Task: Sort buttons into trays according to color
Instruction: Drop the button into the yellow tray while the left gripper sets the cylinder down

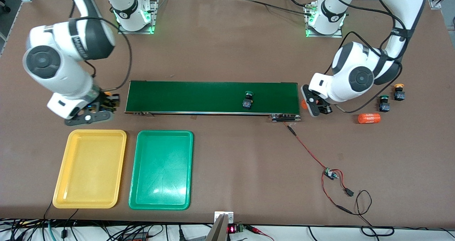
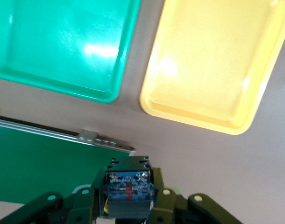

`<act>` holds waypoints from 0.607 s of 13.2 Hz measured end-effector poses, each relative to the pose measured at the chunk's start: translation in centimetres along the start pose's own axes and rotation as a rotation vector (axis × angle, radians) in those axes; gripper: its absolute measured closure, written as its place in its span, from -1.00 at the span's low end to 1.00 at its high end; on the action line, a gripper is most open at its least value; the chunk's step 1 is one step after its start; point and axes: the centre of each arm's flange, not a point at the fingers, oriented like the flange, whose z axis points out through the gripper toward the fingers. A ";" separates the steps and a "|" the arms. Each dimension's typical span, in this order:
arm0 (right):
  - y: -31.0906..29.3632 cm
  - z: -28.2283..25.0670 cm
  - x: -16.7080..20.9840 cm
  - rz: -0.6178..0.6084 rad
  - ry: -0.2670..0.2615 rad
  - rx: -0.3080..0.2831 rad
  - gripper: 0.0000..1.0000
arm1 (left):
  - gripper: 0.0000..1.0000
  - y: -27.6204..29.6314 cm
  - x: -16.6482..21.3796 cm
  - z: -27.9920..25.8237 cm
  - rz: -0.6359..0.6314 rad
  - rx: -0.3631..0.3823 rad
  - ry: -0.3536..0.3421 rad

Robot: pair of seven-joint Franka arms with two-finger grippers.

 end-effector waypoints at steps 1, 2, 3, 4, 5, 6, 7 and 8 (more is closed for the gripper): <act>1.9 0.4 -0.3 -0.027 -0.007 0.002 0.18 | 0.00 0.8 1.3 0.0 0.049 0.008 0.001; 3.9 0.9 -0.6 -0.040 -0.015 0.004 0.18 | 0.00 1.6 2.6 0.2 0.086 0.015 0.001; 5.8 1.6 -0.8 -0.033 -0.024 0.001 0.18 | 0.00 2.4 3.9 0.4 0.120 0.021 0.003; 7.8 2.7 -1.0 -0.015 -0.036 -0.003 0.18 | 0.00 3.3 5.2 0.7 0.158 0.027 0.003; 9.9 3.9 -1.0 0.007 -0.045 -0.003 0.18 | 0.00 4.1 6.3 1.0 0.198 0.041 -0.011; 11.9 5.3 -0.8 0.025 -0.050 -0.001 0.18 | 0.00 4.6 7.0 1.3 0.245 0.063 -0.042; 13.8 6.8 -0.3 0.038 -0.044 0.001 0.18 | 0.00 5.0 7.5 1.5 0.286 0.085 -0.071; 15.6 8.5 0.2 0.053 -0.032 0.000 0.18 | 0.00 5.2 7.8 1.6 0.310 0.098 -0.088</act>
